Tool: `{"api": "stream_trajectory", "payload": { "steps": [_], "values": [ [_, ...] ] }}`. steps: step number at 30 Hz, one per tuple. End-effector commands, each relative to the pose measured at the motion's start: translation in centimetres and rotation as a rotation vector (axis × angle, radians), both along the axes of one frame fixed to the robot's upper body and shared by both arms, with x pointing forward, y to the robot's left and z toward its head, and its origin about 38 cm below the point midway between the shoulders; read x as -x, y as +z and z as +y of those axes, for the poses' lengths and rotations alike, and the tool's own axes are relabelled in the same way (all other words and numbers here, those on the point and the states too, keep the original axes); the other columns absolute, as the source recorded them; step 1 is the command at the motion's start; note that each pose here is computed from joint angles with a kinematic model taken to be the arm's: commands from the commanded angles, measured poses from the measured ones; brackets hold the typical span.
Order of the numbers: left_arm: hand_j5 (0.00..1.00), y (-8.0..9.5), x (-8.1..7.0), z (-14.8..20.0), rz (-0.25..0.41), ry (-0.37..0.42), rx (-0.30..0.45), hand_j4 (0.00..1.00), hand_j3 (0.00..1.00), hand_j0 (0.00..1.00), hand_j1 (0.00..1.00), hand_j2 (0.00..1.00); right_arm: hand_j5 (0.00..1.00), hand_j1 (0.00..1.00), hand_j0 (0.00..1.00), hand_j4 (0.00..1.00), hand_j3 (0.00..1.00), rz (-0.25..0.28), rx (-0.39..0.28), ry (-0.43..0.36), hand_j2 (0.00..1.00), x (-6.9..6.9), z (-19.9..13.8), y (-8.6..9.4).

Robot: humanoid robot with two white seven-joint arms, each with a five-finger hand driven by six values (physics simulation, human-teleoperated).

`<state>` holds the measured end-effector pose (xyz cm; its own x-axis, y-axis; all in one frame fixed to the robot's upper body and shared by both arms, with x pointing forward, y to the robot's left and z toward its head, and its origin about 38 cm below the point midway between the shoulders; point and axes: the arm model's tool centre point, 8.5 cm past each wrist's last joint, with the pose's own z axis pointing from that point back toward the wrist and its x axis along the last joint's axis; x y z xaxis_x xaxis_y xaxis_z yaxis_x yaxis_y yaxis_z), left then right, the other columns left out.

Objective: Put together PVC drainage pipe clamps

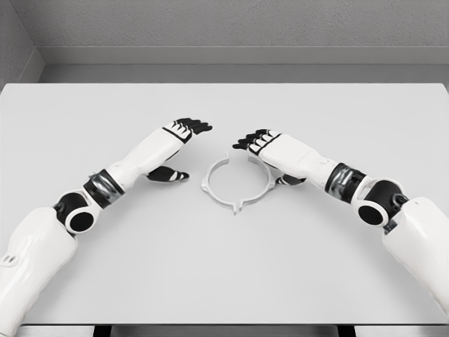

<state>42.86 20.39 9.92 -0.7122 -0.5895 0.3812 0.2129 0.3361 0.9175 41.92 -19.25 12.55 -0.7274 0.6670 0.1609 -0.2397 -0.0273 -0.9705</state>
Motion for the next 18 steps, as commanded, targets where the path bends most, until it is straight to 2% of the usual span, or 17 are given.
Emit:
{"api": "stream_trajectory", "payload": {
  "steps": [1, 18],
  "values": [
    [1.00, 0.2, 0.0, 0.1, -0.002, 0.002, 0.007, 1.00, 1.00, 1.00, 1.00, 1.00, 1.00, 1.00, 1.00, 1.00, 1.00, 0.002, -0.006, 0.000, 1.00, 0.0, 0.1, 0.0],
    [1.00, 0.0, -0.1, 0.3, 0.002, 0.007, 0.004, 1.00, 1.00, 1.00, 1.00, 1.00, 1.00, 1.00, 1.00, 1.00, 1.00, -0.004, -0.003, 0.023, 1.00, -0.2, 1.6, 0.3]
  ]
}}
